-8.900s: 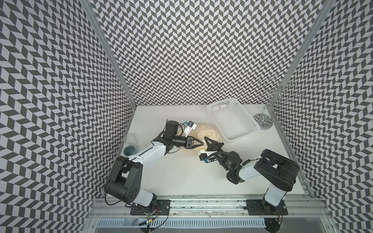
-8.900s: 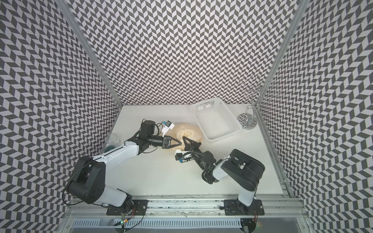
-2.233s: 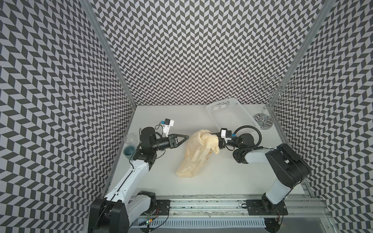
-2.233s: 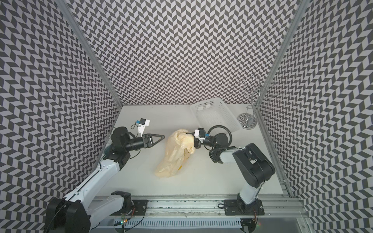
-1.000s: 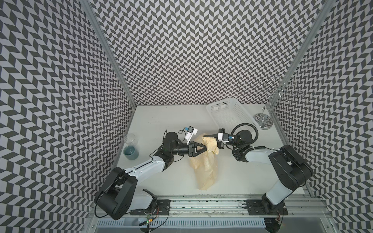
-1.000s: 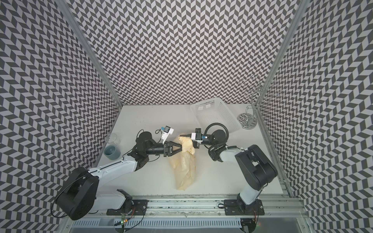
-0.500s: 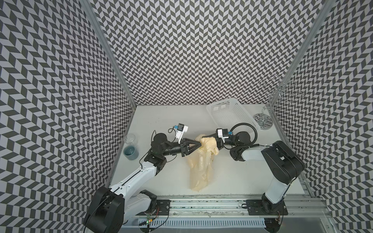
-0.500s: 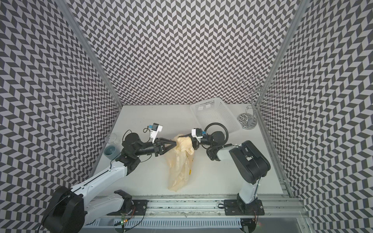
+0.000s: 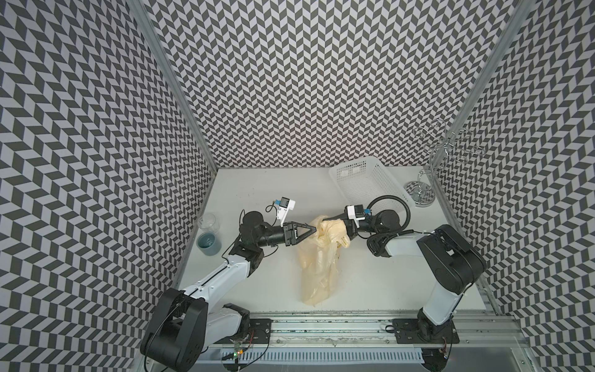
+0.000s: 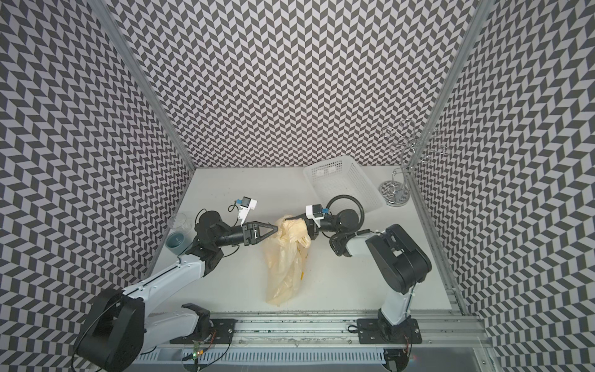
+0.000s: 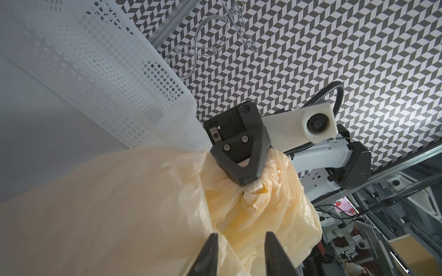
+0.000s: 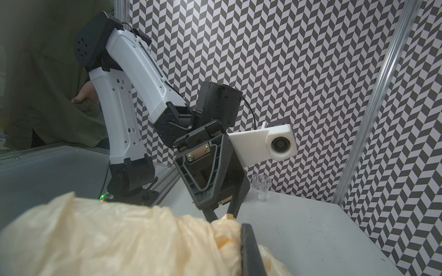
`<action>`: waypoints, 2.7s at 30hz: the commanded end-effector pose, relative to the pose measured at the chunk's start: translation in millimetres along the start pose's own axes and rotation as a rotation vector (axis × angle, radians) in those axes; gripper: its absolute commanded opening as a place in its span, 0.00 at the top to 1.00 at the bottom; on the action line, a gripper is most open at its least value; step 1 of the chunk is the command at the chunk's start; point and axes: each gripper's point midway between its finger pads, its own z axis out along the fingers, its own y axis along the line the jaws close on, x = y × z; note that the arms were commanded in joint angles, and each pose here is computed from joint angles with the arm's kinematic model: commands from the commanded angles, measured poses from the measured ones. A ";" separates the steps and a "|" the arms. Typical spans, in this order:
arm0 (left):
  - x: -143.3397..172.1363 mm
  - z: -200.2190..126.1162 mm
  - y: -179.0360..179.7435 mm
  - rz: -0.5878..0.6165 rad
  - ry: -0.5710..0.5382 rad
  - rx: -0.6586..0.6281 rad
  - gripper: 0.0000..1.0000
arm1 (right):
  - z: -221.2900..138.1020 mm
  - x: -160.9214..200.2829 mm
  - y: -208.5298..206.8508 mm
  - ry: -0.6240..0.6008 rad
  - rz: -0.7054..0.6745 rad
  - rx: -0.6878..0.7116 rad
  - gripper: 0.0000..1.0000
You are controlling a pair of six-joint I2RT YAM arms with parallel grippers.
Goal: Place the peach into a plastic bag & tie a knot
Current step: Tie the plastic bag at the center of the board.
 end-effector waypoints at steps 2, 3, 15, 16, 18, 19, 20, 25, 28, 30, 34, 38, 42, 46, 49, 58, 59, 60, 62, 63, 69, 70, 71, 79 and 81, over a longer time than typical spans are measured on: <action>-12.3 9.1 -22.0 0.061 0.021 0.042 0.57 | -3.9 -32.1 14.6 -0.093 -0.219 -0.045 1.00; -12.4 9.7 -19.6 0.054 0.020 0.040 0.56 | -3.8 -32.1 14.8 -0.093 -0.219 -0.045 1.00; -6.3 17.4 -7.5 0.019 0.051 0.037 0.58 | -2.8 -33.7 15.3 -0.090 -0.224 -0.050 1.00; -7.1 17.7 -8.1 0.017 0.049 0.041 0.58 | -2.7 -33.2 15.9 -0.090 -0.223 -0.052 1.00; -9.1 18.1 -10.1 0.012 0.040 0.053 0.59 | -2.5 -32.9 16.6 -0.089 -0.220 -0.054 1.00; -11.0 18.6 -12.3 0.014 0.036 0.060 0.61 | -2.7 -32.5 16.9 -0.089 -0.220 -0.054 1.00; -11.5 19.2 -13.1 0.012 0.035 0.064 0.61 | -2.7 -32.0 17.1 -0.088 -0.218 -0.054 1.00; -11.4 24.3 -13.8 0.002 0.046 0.075 0.68 | -1.5 -31.1 18.7 -0.087 -0.215 -0.061 1.00; -9.6 26.8 -14.6 0.002 0.053 0.080 0.71 | -1.3 -30.9 18.3 -0.087 -0.216 -0.059 1.00; -9.0 26.8 -13.5 -0.004 0.054 0.080 0.74 | -1.2 -31.2 18.6 -0.087 -0.217 -0.062 1.00; -12.3 26.9 -14.3 -0.008 0.047 0.083 0.79 | -1.5 -30.7 20.9 -0.085 -0.214 -0.071 1.00; -15.0 26.5 -14.4 -0.032 0.037 0.100 0.99 | -1.4 -33.6 23.5 -0.093 -0.210 -0.081 0.99; -11.7 20.9 -14.9 -0.026 0.026 0.108 1.00 | -5.9 -42.2 16.3 -0.122 -0.208 -0.018 0.83; -16.2 10.2 -12.0 -0.018 -0.019 0.095 1.00 | -11.9 -44.1 -1.0 -0.107 -0.191 0.106 0.67; -25.6 1.2 -17.8 -0.002 -0.063 0.117 1.00 | -16.7 -42.8 -14.6 -0.067 -0.184 0.211 0.59; -46.4 -15.1 -13.1 0.010 -0.145 0.134 1.00 | -59.0 -46.7 -79.9 0.013 0.209 0.706 0.51; -46.5 -14.9 -12.2 0.010 -0.145 0.135 1.00 | -66.2 -45.4 -84.6 0.033 0.296 0.770 0.51; -46.7 -14.9 -11.4 0.011 -0.145 0.134 1.00 | -71.7 -43.4 -86.0 0.058 0.389 0.817 0.51; -46.9 -14.7 -7.9 0.013 -0.147 0.125 1.00 | -74.4 -38.0 -78.4 0.135 0.487 0.830 0.51; -46.3 -14.2 -5.2 0.010 -0.144 0.118 1.00 | -78.4 -35.7 -73.8 0.157 0.566 0.855 0.51; -44.1 -12.7 4.5 0.009 -0.141 0.091 1.00 | -59.4 -27.3 -20.4 0.163 0.943 0.640 0.48; -43.7 -12.7 5.6 0.008 -0.141 0.086 1.00 | -57.2 -25.4 -14.0 0.175 0.989 0.614 0.47; -43.3 -12.7 6.7 0.010 -0.141 0.080 1.00 | -53.1 -24.5 -5.4 0.184 1.036 0.566 0.46; -42.3 -12.1 15.6 0.006 -0.143 0.046 1.00 | -44.5 -39.2 24.8 0.157 1.091 0.445 0.45; -42.7 -11.5 17.4 0.004 -0.143 0.043 1.00 | -43.7 -39.2 29.6 0.151 1.097 0.438 0.45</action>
